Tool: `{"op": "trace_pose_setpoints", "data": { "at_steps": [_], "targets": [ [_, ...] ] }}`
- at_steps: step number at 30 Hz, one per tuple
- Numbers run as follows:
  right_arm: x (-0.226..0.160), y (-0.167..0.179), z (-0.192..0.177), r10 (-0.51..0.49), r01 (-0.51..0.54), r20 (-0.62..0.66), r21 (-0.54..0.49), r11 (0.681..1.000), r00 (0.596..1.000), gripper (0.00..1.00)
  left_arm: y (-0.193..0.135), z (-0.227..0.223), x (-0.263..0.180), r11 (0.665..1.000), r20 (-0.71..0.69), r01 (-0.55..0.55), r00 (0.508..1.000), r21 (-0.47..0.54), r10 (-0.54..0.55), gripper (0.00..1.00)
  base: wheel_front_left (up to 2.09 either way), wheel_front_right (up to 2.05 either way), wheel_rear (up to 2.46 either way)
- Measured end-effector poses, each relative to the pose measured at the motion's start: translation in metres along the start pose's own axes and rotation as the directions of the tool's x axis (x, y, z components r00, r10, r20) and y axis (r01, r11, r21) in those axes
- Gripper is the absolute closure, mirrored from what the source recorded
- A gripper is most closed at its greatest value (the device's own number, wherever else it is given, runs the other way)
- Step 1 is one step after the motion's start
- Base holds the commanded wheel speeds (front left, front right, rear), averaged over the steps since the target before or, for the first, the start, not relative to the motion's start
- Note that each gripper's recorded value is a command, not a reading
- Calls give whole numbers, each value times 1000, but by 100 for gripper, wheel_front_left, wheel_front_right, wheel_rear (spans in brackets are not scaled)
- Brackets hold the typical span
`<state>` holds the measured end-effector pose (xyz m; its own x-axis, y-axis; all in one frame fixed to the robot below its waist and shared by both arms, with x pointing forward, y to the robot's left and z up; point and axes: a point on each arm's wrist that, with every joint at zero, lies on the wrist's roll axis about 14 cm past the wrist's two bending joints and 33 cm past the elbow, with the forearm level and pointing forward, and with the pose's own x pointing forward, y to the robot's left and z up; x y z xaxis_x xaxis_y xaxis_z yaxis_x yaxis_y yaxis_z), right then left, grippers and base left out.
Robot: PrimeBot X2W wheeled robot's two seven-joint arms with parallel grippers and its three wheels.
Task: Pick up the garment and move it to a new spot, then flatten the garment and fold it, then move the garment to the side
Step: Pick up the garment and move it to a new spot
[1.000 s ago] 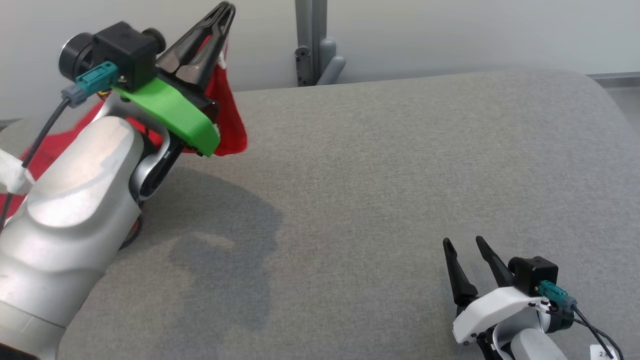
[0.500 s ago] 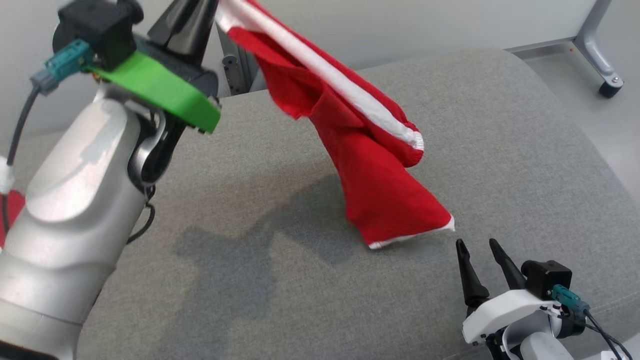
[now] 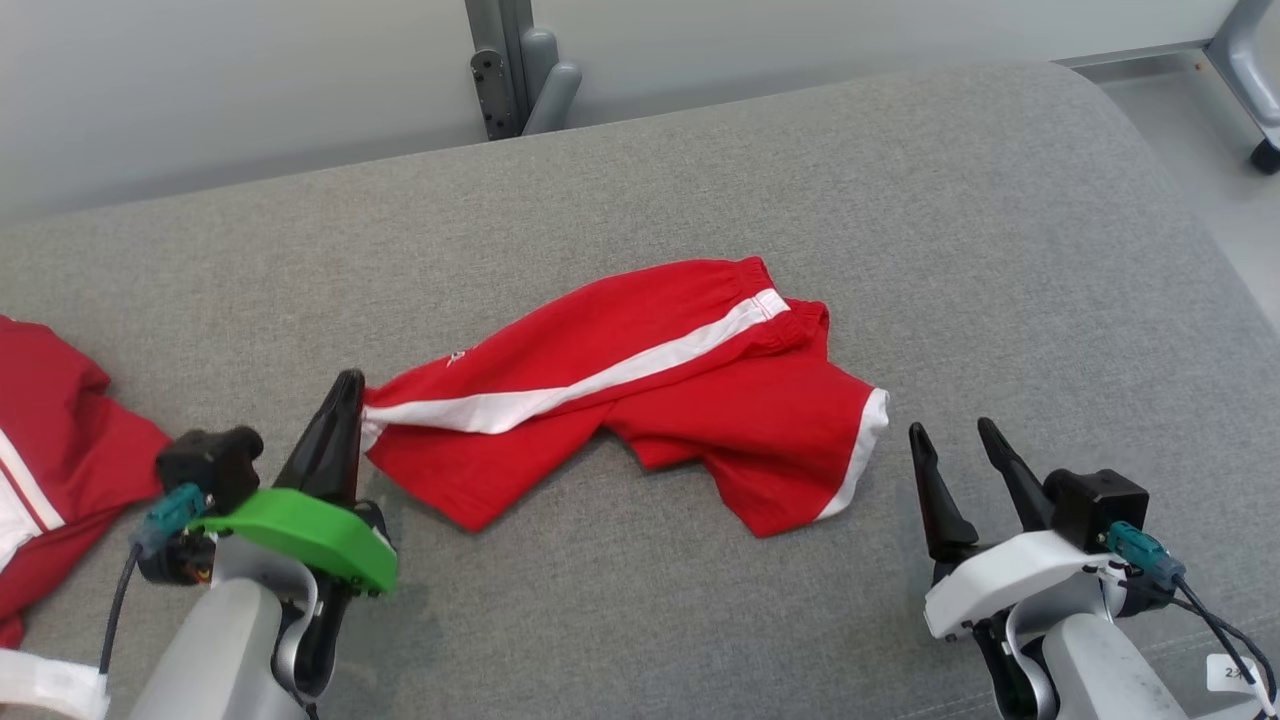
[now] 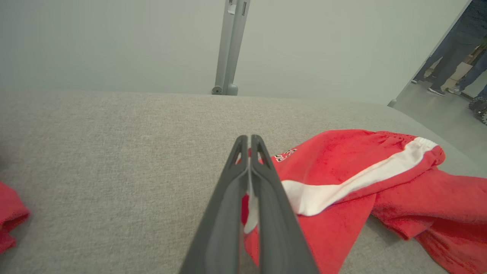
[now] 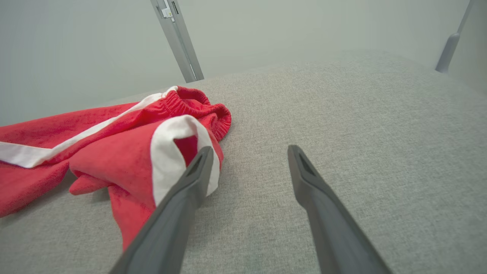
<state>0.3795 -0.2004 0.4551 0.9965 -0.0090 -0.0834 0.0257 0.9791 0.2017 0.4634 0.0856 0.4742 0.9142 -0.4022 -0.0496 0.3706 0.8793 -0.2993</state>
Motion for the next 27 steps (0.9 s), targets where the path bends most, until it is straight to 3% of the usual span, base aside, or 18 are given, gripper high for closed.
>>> {"op": "trace_pose_setpoints", "data": {
  "at_steps": [1, 2, 3, 4, 9, 16, 27],
  "targets": [
    [1, 0, 3, 4, -4, 8, -5, 1000, 1000, 0, 4, -8, -6, 1000, -17, -22, 1000, -9, 22, 99, 0, 0, 0],
    [2, 1, 7, 8, -8, 18, -8, 1000, 1000, 0, 9, -15, -12, 999, -31, -44, 999, -16, 43, 65, 0, 0, 0],
    [1, 2, 9, 12, -12, 26, -11, 1000, 1000, 0, 15, -22, -18, 998, -49, -68, 997, -15, 67, 9, 0, 0, 0],
    [1, 3, 11, 16, -15, 32, -16, 1000, 999, 0, 21, -27, -24, 995, -61, -94, 994, -14, 93, 0, 0, 0, 0],
    [-6, 6, 24, 22, -21, 74, -16, 1000, 997, 0, 43, -24, -45, 978, -31, -210, 977, 18, 211, 0, 0, 0, 0],
    [-18, 6, 38, 18, -17, 121, -7, 1000, 993, 0, 40, -16, -71, 960, 25, -262, 965, 101, 261, 0, 0, 0, 0],
    [-32, 11, 48, 23, -24, 165, 6, 1000, 986, 0, 32, -10, -118, 939, 80, -312, 950, 143, 303, 0, 0, 0, 0]
  ]
}}
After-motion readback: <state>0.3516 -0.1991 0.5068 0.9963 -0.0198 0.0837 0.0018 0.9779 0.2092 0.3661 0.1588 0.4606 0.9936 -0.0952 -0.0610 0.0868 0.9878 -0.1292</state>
